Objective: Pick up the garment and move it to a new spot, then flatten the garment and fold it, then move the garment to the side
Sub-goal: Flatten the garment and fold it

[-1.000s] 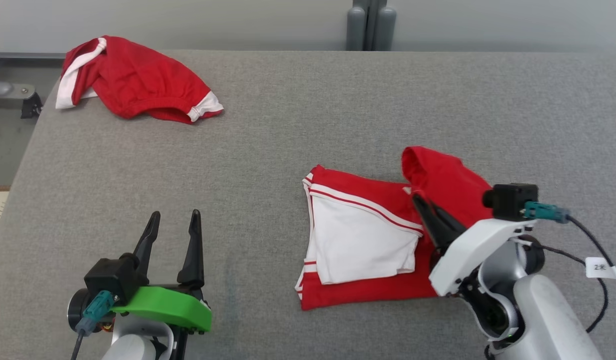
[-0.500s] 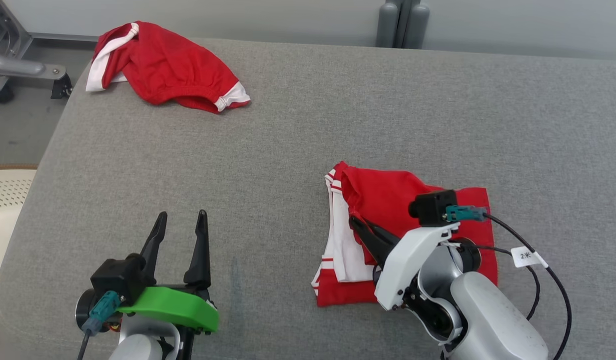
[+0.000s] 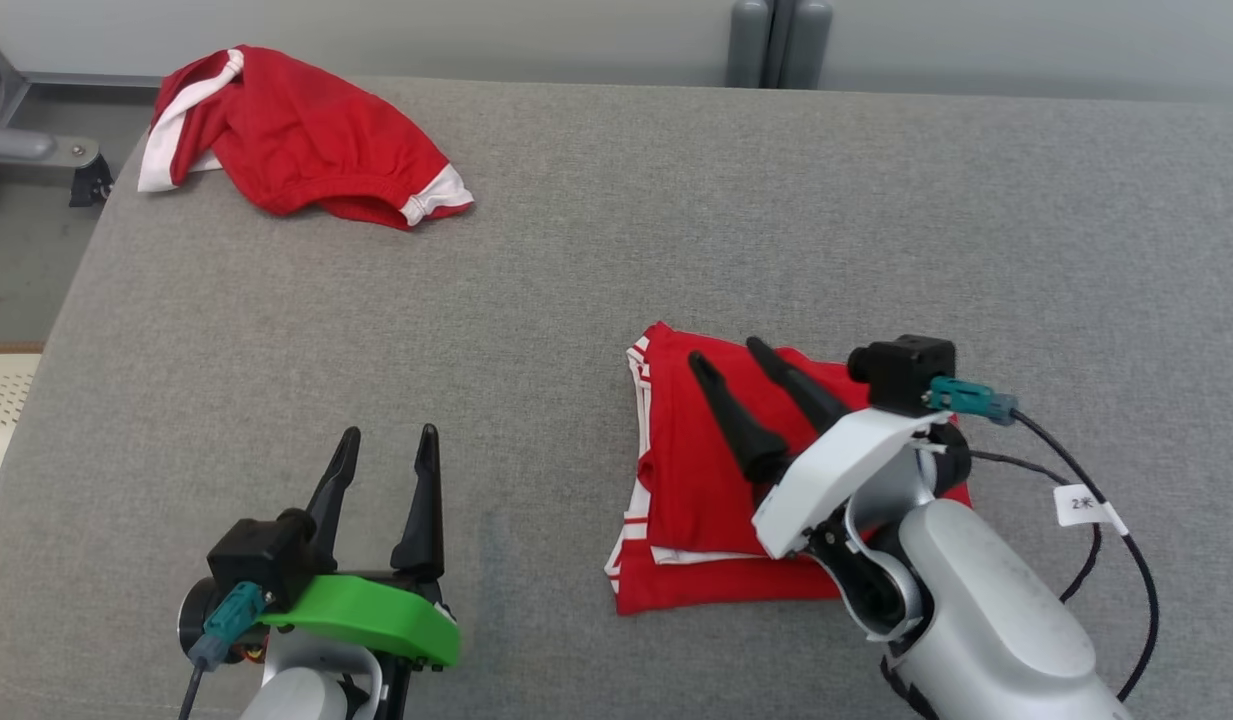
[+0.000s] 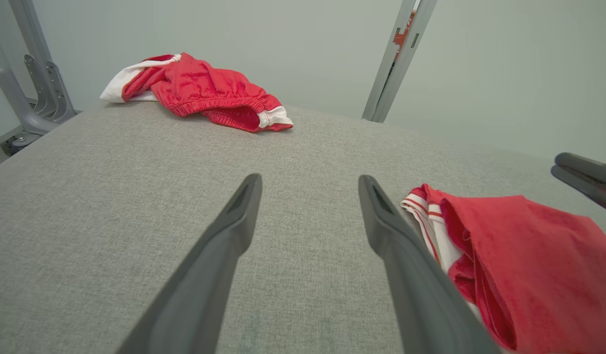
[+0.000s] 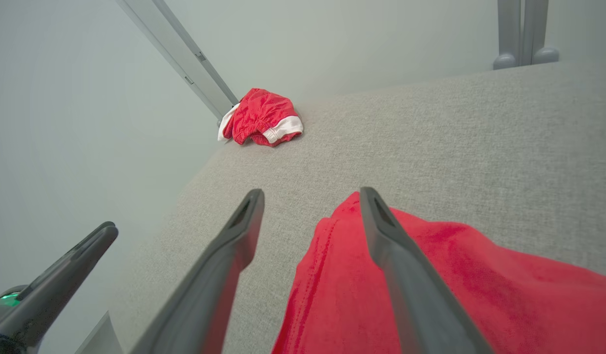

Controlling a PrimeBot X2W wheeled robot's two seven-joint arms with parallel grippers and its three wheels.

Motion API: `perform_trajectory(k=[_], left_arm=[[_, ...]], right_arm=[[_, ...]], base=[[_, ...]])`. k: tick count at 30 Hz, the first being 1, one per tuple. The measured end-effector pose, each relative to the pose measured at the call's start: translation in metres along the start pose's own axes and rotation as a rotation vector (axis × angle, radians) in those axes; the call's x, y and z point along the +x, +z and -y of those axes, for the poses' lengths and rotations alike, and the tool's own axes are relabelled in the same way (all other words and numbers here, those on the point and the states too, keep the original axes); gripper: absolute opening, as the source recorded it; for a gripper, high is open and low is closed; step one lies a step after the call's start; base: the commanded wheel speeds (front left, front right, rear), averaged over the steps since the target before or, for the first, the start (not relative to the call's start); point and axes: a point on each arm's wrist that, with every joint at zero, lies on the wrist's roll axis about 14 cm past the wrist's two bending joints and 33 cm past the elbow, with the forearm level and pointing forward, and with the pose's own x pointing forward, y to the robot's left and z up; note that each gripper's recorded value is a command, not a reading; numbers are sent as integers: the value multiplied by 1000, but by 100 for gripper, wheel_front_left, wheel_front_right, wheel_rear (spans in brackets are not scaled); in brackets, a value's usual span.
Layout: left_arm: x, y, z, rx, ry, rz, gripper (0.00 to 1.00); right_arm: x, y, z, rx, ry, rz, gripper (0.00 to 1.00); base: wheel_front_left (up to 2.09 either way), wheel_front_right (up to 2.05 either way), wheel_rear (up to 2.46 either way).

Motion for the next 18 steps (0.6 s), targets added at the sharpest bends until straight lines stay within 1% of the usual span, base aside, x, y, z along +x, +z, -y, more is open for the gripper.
perform_trajectory(k=[4, 7, 13, 15, 18], left_arm=[[6, 1, 11, -1, -31, 11, 100], [12, 3, 22, -9, -54, 22, 100], [20, 7, 33, -10, -76, 43, 100], [21, 12, 36, -10, -80, 62, 100], [19, 18, 34, 7, -74, 84, 100]], right_arm=[[-12, 32, 31, -111, -82, 112, 100], [-30, 52, 58, -185, -169, 181, 100], [-73, 64, 99, -278, -329, 249, 100], [-84, 64, 104, -280, -359, 265, 100], [-101, 64, 109, -315, -396, 285, 100]], base=[[0, 0, 0], [0, 0, 0], [0, 0, 0], [0, 0, 0], [0, 0, 0]])
